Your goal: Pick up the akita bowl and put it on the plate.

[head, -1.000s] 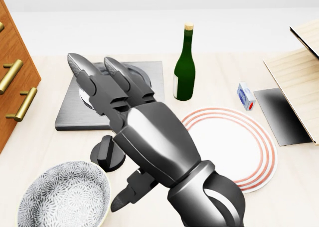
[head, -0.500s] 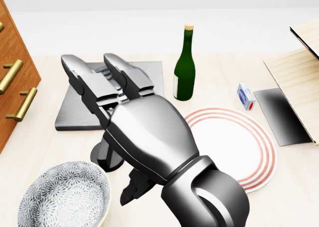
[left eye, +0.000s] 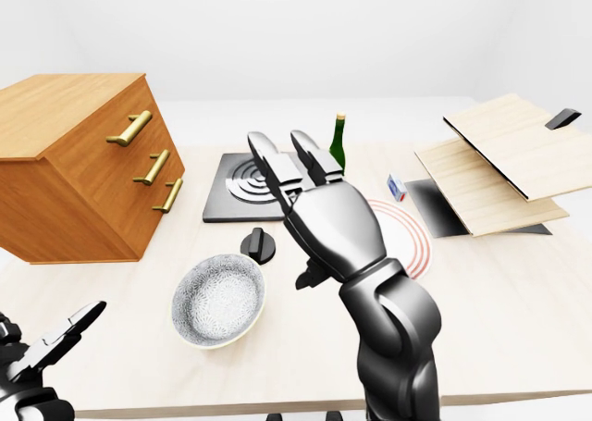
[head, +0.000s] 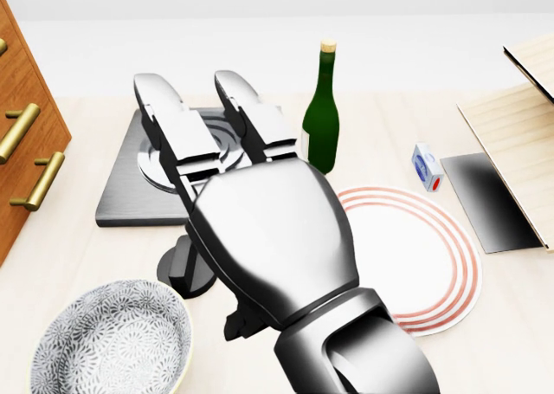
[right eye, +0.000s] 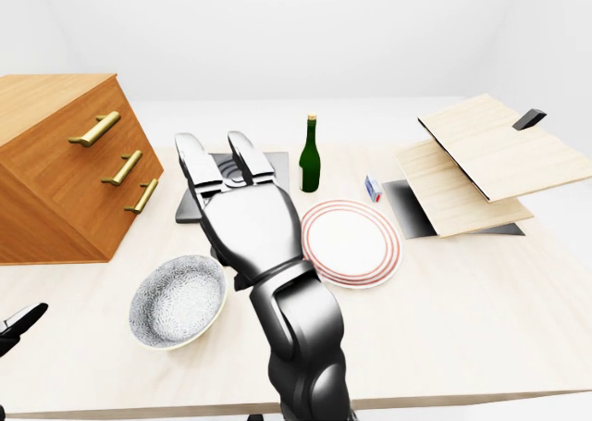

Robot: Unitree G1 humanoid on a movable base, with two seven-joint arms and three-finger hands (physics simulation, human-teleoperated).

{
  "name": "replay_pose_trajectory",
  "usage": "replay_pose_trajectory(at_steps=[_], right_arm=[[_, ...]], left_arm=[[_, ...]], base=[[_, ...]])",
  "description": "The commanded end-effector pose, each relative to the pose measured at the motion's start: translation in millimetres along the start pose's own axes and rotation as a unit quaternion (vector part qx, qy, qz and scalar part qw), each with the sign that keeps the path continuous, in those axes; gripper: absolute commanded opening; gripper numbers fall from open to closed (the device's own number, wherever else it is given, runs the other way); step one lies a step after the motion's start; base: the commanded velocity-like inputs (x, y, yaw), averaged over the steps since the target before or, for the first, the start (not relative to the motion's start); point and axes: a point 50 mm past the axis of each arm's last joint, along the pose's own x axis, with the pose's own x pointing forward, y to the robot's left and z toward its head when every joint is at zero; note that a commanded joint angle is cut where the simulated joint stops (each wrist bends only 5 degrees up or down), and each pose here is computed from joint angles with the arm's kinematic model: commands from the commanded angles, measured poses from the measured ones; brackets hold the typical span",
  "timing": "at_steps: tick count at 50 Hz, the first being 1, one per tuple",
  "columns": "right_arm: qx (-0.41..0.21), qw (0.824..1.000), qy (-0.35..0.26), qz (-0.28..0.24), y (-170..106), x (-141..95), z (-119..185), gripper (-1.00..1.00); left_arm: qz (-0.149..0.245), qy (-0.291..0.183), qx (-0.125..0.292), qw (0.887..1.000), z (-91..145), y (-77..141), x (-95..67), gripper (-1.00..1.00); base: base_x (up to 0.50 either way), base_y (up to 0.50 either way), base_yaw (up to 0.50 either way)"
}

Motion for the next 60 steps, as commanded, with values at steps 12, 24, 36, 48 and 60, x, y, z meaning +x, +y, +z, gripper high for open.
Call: replay_pose_trajectory(at_steps=[12, 24, 36, 48, 60], right_arm=[[-0.048, 0.997, 0.049, -0.019, -5, -3, 5, 0.97], [-0.057, 0.997, 0.049, -0.012, -3, 5, 4, 0.97], [-0.037, 0.998, 0.028, 0.037, 18, 1, 7, 0.97], [-0.036, 0.994, 0.025, 0.1, 43, 4, 0, 0.97], [-0.032, 0.99, 0.016, 0.134, 58, 3, 4, 0.97]], left_arm=[[0.0, -0.002, -0.001, 1.0, 1, 2, -0.5, 1.0], [0.0, 0.001, -0.001, 1.0, 0, 2, -0.3, 1.0], [0.0, -0.001, -0.002, 1.0, 1, 2, -0.5, 1.0], [0.0, -0.003, -0.003, 1.0, 1, 1, -0.4, 1.0], [-0.001, -0.002, -0.004, 1.0, 1, 1, -0.3, 1.0]], base=[[0.0, 0.0, 0.0], [0.0, 0.0, 0.0], [0.0, 0.0, 0.0], [0.0, 0.0, 0.0], [0.0, 0.0, 0.0]])
